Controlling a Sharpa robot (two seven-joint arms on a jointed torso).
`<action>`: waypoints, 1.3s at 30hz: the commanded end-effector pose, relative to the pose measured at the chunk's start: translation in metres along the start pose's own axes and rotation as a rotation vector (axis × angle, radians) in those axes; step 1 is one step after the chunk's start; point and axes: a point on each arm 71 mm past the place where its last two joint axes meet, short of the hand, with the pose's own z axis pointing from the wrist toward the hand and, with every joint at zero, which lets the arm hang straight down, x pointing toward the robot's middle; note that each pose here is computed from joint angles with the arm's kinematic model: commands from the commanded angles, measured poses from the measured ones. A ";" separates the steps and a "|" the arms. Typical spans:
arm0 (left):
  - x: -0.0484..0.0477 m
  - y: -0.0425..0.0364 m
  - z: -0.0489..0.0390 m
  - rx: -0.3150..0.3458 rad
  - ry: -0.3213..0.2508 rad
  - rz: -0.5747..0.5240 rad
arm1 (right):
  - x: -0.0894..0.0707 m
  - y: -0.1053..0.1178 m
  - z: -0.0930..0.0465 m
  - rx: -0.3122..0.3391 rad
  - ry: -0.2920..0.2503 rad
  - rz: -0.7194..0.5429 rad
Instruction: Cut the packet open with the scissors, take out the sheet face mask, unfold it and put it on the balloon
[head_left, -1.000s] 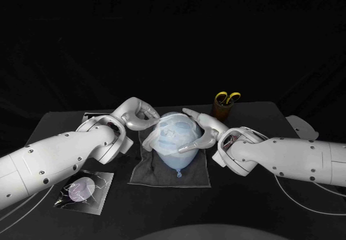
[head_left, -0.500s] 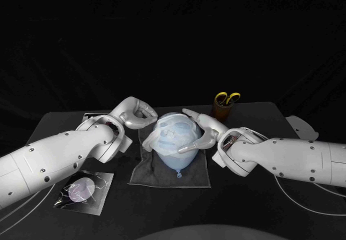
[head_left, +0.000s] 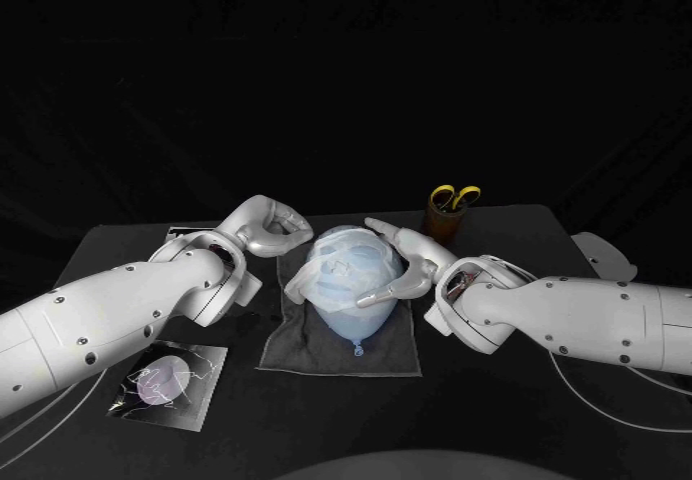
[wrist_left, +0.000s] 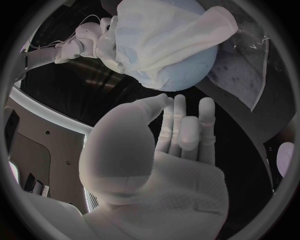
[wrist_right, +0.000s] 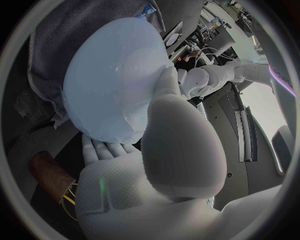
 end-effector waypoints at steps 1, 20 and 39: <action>0.0052 -0.0024 -0.0012 0.000 0.061 -0.029 | 0.009 -0.003 -0.002 0.022 0.056 -0.005; 0.0087 0.0005 -0.0005 -0.008 0.108 -0.067 | 0.010 -0.003 -0.002 0.022 0.058 -0.005; 0.0154 -0.0016 -0.0024 -0.007 0.174 -0.070 | 0.009 -0.004 -0.002 0.024 0.056 -0.005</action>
